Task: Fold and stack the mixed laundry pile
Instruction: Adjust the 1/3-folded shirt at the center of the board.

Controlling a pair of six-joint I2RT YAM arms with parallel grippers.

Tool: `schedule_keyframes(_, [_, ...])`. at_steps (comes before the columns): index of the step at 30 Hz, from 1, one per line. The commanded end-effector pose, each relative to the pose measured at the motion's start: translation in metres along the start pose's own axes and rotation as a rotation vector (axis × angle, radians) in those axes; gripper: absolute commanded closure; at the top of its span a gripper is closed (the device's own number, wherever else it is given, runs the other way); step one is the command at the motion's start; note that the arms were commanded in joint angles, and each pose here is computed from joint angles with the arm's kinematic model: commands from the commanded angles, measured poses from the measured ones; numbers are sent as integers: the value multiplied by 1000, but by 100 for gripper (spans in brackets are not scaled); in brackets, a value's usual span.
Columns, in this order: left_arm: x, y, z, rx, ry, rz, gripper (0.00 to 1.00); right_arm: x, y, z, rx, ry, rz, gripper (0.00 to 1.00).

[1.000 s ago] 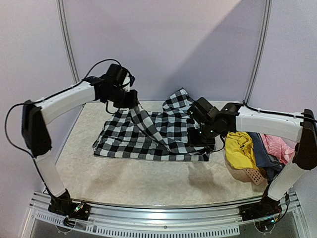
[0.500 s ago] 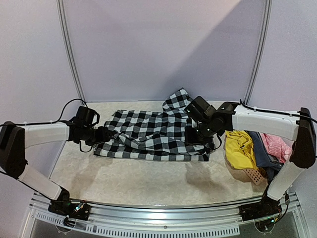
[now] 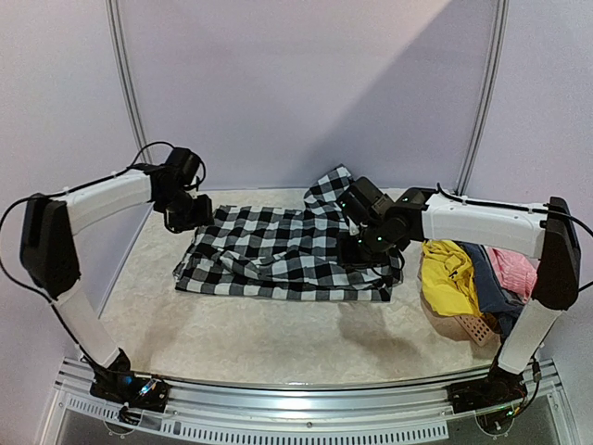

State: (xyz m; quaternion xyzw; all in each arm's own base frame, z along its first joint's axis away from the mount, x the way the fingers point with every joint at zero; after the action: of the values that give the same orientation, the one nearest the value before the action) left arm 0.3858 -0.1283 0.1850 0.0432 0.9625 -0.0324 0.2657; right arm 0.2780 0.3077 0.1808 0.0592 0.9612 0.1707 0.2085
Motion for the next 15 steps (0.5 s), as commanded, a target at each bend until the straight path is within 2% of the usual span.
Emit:
schedule_keyframes(1, [23,-41,15,32,234,144,47,-3,4,3,2,-9,-4,74])
schedule_keyframes(7, [23,-83,46,153,303,213,55,-1,-1,1,16,-8,11,74])
schedule_keyframes(12, [39,-92,82,192,374,243,57,2,-5,0,17,-4,26,74])
schedule_keyframes(15, [43,-92,87,191,389,246,60,5,-6,1,14,9,36,74])
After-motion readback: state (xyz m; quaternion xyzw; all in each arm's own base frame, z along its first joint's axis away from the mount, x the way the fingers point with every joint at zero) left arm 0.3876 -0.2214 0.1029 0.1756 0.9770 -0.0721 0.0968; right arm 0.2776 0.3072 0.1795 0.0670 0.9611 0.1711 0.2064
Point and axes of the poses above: each gripper's point midway between its finger pads, its own z axis out along the fingers, its own y axis along the line the jaws close on, x = y × z, the point moved 5 cm from there along -z, back along the fingers, and after that the axes turned 14 degrees about z, right-handed, at the moved point
